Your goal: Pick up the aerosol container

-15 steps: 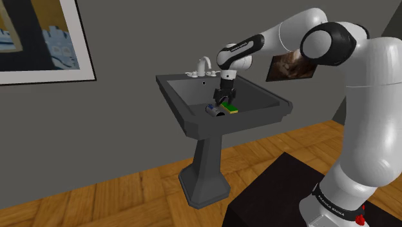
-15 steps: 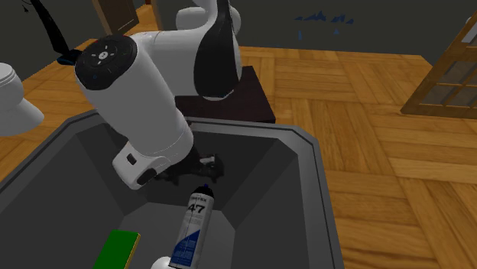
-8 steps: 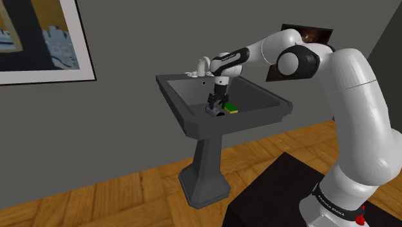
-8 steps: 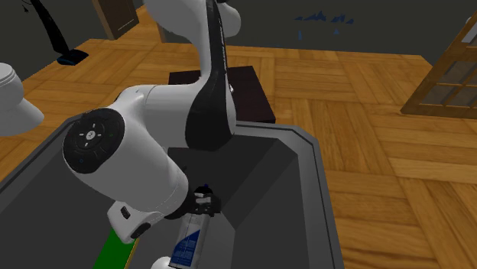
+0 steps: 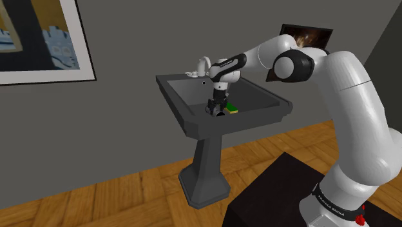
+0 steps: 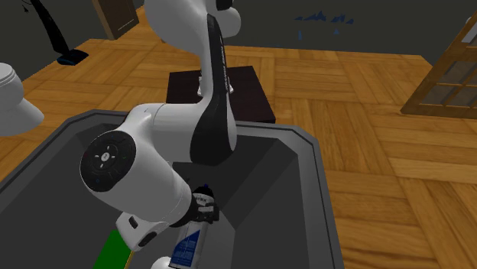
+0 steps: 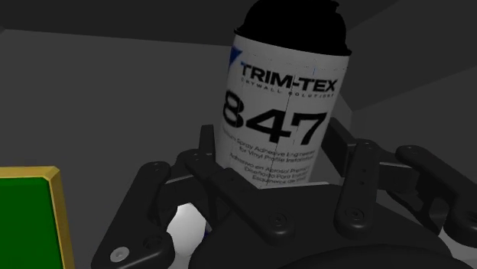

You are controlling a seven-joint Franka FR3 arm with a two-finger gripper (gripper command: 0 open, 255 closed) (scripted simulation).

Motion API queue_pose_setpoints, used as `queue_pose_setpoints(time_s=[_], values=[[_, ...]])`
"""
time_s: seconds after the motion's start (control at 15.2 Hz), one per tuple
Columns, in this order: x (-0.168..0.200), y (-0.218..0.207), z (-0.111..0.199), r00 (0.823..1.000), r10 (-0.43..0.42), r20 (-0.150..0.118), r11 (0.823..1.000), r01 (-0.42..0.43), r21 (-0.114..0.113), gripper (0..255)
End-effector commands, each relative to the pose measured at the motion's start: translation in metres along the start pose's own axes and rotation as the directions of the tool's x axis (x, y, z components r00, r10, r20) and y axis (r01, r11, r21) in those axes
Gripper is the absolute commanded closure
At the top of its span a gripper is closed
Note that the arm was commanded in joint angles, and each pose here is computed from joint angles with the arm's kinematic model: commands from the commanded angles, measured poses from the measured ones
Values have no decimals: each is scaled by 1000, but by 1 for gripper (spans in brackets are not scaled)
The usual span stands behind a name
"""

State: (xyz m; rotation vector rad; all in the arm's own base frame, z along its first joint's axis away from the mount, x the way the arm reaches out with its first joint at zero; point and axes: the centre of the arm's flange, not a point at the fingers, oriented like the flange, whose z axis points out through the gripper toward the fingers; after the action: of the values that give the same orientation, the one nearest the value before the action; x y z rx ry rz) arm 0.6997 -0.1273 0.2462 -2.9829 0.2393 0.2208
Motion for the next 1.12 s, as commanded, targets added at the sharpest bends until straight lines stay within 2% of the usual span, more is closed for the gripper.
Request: queue_pose_setpoints(time_s=[0.0,0.53,1.06], values=[[1,0,1,1000,0,1,1000,0,0,255],[0,0,1,1000,0,1,1000,0,0,255],[-7,-5,-40,1000,0,1,1000,0,0,255]])
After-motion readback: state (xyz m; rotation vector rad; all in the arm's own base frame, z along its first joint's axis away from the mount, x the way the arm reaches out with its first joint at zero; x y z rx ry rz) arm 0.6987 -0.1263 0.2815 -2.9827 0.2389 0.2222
